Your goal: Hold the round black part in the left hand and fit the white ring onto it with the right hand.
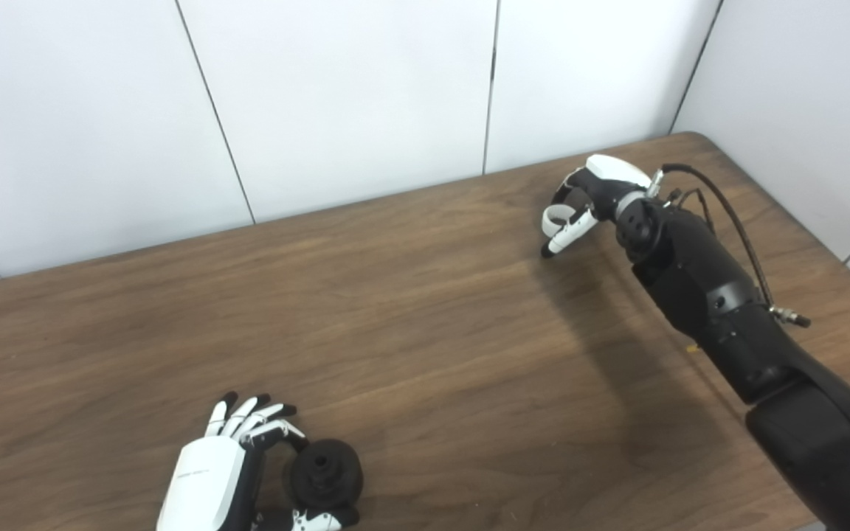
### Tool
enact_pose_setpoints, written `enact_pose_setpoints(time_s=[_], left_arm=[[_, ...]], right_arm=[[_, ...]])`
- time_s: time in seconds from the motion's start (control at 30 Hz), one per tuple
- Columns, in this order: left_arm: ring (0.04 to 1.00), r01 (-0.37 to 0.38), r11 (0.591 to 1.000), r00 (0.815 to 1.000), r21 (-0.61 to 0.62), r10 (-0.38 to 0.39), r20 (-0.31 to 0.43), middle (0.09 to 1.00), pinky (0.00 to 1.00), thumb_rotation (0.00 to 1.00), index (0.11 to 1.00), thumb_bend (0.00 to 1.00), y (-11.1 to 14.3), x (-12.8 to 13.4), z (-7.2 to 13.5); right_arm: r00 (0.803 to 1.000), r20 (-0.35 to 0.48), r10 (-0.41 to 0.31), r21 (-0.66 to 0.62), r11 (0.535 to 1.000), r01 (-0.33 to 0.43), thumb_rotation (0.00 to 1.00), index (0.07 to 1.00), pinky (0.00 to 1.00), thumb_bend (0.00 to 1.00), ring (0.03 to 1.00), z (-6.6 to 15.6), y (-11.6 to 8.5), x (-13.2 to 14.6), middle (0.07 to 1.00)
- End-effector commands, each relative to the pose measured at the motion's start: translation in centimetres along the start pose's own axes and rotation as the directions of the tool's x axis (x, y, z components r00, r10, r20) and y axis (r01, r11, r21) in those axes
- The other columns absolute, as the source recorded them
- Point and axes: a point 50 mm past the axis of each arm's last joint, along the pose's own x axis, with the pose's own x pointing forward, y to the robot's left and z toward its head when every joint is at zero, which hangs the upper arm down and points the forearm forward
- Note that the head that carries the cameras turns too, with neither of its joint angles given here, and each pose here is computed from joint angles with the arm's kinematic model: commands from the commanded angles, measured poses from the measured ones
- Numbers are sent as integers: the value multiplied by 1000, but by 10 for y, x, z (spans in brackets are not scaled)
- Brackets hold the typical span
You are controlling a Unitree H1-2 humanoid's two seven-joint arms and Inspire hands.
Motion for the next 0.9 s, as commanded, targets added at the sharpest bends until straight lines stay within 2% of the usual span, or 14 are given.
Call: enact_pose_setpoints(time_s=[0.0,0.4,0.87], left_arm=[[897,3,1000,1000,11,-3,8,792,1000,53,484,524,2,-2,3],[902,1,1000,1000,10,-1,9,792,1000,53,484,524,2,0,3],[899,-5,1000,1000,8,5,10,788,1000,53,484,524,2,1,2]], right_arm=[[996,16,-90,-19,996,90,271,674,1000,865,1000,6,-30,1,941],[996,12,-91,-33,995,91,273,639,1000,848,1000,3,-33,1,934],[995,2,-96,-50,994,96,276,640,1000,844,1000,-3,-42,0,929]])
